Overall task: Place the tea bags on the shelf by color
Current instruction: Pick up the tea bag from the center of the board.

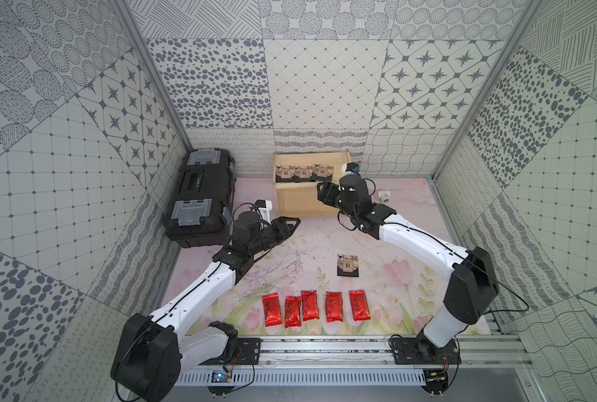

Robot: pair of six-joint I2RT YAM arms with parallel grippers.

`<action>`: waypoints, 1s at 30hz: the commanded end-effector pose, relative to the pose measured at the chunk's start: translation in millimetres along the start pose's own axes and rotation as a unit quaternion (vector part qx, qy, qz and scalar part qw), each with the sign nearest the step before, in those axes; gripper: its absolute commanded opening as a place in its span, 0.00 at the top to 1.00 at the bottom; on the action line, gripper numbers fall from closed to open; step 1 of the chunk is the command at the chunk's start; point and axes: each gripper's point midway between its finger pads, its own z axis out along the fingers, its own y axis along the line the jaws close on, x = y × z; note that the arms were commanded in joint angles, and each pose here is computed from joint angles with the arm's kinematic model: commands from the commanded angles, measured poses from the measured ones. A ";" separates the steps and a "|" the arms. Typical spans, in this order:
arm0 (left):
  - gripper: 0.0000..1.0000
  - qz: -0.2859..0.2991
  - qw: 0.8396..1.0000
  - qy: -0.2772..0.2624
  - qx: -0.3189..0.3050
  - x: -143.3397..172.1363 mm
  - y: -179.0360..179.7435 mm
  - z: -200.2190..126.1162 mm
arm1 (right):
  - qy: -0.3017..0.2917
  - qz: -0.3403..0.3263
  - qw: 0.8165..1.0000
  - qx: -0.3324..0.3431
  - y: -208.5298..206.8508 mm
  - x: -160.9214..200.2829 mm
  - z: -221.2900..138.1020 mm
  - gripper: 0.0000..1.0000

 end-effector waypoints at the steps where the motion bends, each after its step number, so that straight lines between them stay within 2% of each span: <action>1: 0.51 0.031 0.999 0.031 -0.009 19.7 -4.2 14.2 | -0.018 -0.035 0.999 -0.034 4.2 4.3 -26.4 0.29; 7: 0.50 0.037 0.997 0.060 -0.029 39.5 7.0 26.5 | 0.032 -0.055 0.998 0.000 -42.8 70.6 -50.9 0.32; 12: 0.51 0.058 0.994 0.089 -0.038 53.3 12.9 33.6 | 0.066 -0.077 0.995 -0.009 -61.9 105.6 -61.4 0.33; 14: 0.52 0.075 0.991 0.104 -0.045 61.8 15.4 36.1 | 0.080 -0.089 0.993 0.007 -75.9 117.7 -65.4 0.34; 17: 0.52 0.108 0.984 0.135 -0.049 80.3 19.4 42.4 | 0.095 -0.095 0.990 0.046 -107.8 138.9 -73.2 0.33; 21: 0.53 0.123 0.973 0.190 -0.047 112.6 26.1 59.4 | 0.107 -0.093 0.987 0.073 -137.1 157.9 -79.1 0.34; 25: 0.54 0.116 0.966 0.228 -0.041 135.6 36.6 85.8 | 0.136 -0.052 0.986 0.077 -164.1 178.6 -77.2 0.36; 30: 0.56 0.132 0.955 0.266 -0.011 159.7 24.0 116.4 | 0.159 0.016 0.986 0.055 -185.5 191.8 -75.7 0.40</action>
